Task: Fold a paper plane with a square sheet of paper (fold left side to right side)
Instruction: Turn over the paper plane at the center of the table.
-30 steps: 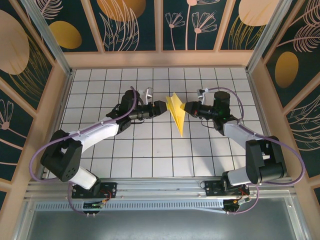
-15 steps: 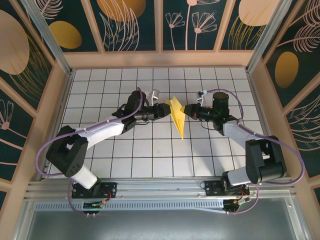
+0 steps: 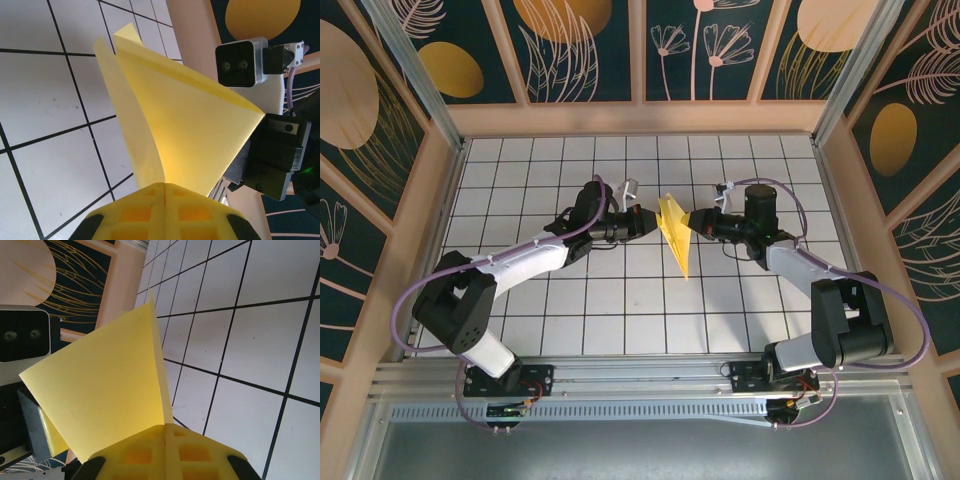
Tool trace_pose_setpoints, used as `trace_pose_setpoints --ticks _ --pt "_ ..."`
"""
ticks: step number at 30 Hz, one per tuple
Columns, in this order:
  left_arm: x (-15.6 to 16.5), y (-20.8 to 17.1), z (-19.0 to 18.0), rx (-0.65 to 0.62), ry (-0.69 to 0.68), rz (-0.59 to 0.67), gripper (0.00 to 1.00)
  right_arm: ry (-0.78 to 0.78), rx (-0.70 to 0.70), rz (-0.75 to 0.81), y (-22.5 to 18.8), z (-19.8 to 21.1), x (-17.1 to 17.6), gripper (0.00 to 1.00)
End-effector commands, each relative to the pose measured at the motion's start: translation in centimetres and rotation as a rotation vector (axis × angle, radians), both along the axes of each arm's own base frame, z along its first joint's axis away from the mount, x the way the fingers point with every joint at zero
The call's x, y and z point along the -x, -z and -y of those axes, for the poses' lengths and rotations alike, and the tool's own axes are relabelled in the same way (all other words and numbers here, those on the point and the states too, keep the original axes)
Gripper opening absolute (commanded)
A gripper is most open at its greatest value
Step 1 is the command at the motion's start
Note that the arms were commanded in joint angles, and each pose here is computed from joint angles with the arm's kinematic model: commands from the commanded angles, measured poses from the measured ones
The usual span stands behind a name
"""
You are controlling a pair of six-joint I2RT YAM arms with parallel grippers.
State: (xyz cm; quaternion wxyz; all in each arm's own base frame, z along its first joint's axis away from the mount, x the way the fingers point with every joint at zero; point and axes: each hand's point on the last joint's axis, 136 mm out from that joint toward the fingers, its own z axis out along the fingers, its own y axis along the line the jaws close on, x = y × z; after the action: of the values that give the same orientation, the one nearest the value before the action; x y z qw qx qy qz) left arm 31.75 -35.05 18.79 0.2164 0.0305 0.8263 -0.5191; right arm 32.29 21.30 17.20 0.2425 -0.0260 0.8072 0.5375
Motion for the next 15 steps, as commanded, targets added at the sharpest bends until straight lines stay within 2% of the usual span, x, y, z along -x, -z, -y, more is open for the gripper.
trace_pose_setpoints --ticks 1,7,11,15 --pt "0.0 -0.7 0.3 -0.004 0.003 0.017 0.0 -0.004 0.01 0.044 -1.0 -0.3 -0.5 0.0" --pt "-0.3 0.1 -0.5 -0.043 -0.041 0.0 0.0 0.024 0.036 0.045 -0.9 0.1 -0.8 0.02" --pt "-0.5 0.6 -0.8 -0.041 -0.076 -0.028 0.0 0.079 0.115 0.053 -0.8 1.1 -1.3 0.18" --pt "-0.1 3.1 -1.3 -0.05 -0.103 -0.091 0.0 0.157 0.277 0.054 -0.1 3.1 -1.8 0.31"
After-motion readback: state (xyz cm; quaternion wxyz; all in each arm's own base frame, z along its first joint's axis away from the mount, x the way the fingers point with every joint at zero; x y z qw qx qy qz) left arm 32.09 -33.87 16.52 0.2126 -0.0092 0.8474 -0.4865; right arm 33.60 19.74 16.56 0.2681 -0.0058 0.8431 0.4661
